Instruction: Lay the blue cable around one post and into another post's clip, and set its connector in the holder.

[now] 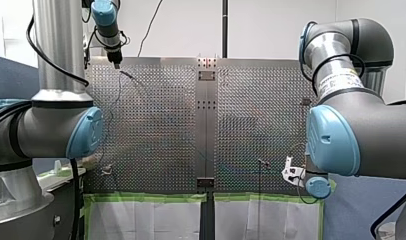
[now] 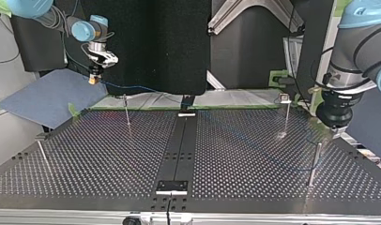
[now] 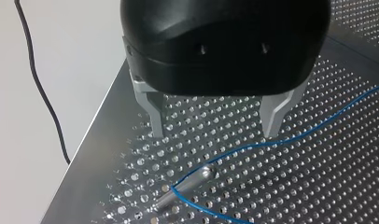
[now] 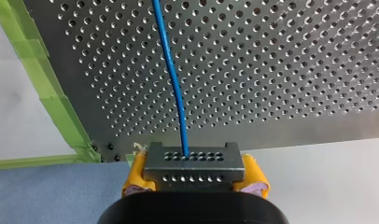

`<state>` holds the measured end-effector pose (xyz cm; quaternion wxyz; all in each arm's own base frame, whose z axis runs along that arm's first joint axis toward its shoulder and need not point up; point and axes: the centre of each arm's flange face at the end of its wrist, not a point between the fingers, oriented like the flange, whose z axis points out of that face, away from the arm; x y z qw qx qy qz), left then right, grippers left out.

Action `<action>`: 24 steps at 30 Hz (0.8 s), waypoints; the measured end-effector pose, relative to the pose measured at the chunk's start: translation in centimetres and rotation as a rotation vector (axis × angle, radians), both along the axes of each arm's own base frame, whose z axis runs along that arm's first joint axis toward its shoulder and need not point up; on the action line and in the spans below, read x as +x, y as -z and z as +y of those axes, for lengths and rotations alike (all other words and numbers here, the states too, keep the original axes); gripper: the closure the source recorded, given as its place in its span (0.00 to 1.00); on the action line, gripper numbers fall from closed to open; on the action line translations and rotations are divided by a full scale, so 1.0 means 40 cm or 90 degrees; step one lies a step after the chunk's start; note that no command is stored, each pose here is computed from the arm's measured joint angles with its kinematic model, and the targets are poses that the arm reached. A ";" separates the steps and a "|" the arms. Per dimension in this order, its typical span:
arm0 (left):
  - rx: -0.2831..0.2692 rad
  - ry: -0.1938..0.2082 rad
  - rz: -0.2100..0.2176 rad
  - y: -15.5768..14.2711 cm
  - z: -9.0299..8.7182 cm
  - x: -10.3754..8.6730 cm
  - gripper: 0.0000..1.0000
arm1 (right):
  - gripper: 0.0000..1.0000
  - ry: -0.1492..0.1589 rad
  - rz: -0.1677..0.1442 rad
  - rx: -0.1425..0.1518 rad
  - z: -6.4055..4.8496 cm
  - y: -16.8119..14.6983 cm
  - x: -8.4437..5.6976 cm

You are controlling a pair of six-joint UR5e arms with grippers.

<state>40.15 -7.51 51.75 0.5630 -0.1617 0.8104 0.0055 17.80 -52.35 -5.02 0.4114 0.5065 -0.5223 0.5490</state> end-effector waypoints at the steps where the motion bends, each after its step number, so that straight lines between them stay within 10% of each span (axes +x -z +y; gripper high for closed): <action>1: 0.001 0.001 -0.002 -0.001 -0.002 0.000 0.00 | 1.00 0.001 0.000 0.001 0.000 0.000 0.000; 24: -0.048 0.142 -0.091 0.022 -0.130 -0.076 0.00 | 1.00 0.006 0.019 0.013 0.008 0.006 -0.004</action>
